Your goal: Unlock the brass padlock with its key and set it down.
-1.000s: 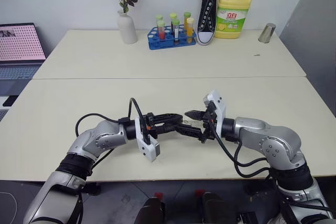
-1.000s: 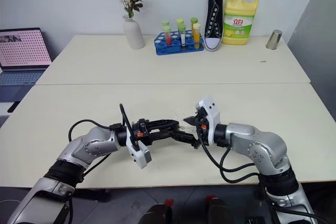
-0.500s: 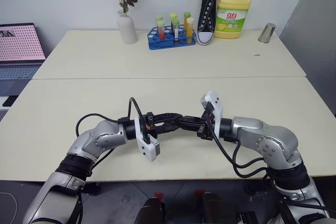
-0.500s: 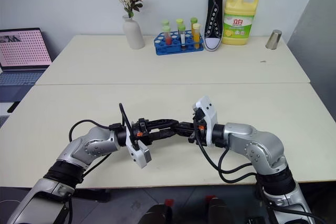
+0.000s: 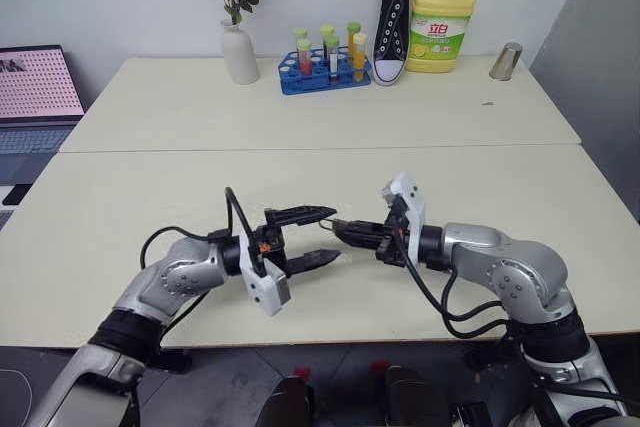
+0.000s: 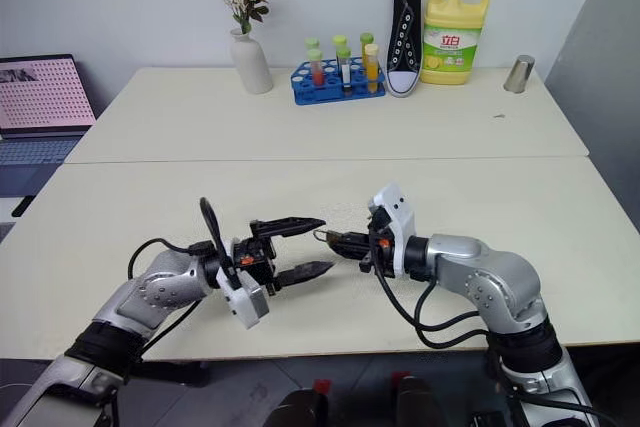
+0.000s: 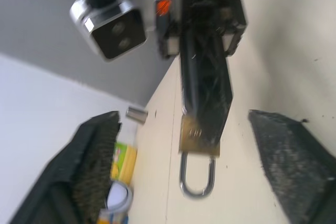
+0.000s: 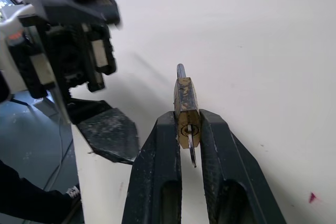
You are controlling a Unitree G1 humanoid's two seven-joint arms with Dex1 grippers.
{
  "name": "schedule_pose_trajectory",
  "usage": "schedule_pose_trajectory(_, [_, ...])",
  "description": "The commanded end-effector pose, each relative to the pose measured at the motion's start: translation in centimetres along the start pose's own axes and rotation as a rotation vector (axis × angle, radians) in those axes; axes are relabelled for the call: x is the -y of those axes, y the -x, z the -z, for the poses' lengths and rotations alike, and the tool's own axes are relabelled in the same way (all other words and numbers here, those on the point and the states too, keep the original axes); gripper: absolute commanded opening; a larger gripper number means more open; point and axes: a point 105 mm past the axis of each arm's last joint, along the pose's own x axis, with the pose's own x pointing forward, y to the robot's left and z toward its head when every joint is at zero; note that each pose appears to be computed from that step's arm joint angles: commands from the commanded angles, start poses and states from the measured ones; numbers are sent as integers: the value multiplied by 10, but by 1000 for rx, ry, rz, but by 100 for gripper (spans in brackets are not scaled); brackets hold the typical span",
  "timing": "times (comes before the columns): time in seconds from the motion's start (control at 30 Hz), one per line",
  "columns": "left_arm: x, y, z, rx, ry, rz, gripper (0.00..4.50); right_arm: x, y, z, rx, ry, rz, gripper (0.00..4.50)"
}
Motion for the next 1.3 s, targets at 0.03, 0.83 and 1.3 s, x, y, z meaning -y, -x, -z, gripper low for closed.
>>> schedule_pose_trajectory(0.03, [-15,14,21,-128,144,-77,450,2,10,-14,52,53,5,18])
schedule_pose_trajectory(0.83, [-2,-22,19,-77,1308,-9,0,-21,20,-17,57,131,-93,18])
schedule_pose_trajectory(1.3, [-1,-13,15,-88,1283,17,0,-19,19,-13,50,130,-89,18])
